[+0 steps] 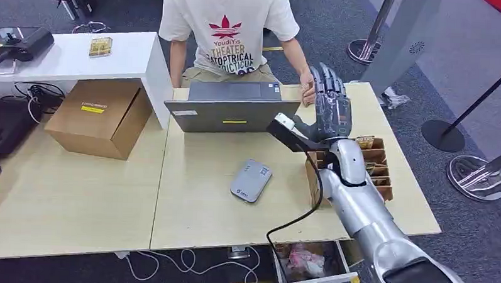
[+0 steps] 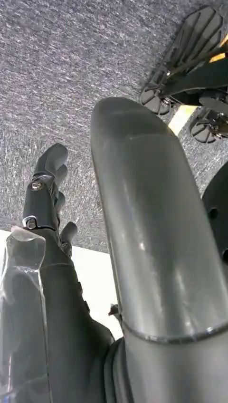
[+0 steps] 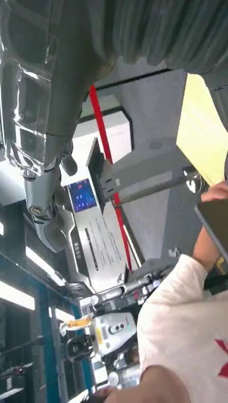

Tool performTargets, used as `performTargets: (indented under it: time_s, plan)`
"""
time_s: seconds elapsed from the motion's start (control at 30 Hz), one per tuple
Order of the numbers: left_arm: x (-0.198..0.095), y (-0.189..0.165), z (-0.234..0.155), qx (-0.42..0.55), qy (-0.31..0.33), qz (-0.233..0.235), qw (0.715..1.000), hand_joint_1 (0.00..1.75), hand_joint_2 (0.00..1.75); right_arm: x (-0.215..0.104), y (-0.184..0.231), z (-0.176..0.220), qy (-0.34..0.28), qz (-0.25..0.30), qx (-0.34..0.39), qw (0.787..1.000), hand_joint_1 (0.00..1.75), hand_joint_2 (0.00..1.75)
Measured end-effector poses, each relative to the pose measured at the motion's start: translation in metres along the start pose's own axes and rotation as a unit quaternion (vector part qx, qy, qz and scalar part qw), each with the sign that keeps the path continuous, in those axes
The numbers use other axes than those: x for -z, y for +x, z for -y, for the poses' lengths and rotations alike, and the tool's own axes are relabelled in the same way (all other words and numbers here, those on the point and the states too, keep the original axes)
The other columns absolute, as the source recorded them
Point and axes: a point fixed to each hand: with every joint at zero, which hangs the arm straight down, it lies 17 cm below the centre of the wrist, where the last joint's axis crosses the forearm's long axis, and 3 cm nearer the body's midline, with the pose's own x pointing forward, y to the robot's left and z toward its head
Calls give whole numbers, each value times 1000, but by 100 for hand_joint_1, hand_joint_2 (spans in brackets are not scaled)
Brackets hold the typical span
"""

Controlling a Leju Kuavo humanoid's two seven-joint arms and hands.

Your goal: Pass the card to the sensor for recognition and then transmit it.

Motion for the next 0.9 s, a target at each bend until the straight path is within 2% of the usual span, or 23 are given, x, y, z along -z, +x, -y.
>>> performTargets:
  time_s: [0.3,0.47,0.73,0.9]
  plan:
    - [1,3,0,8,-13,3,1000,0,0,-8,-49,10,22,-26,-54,998,0,175]
    - [4,6,-7,14,-13,5,1000,0,0,-11,-86,16,54,-46,-85,994,0,175]
    - [7,13,-12,22,-19,17,999,0,0,-22,-144,22,117,-81,-84,986,0,175]
    - [7,16,-13,27,-16,22,999,0,0,-31,-173,32,128,-96,-91,983,0,175]
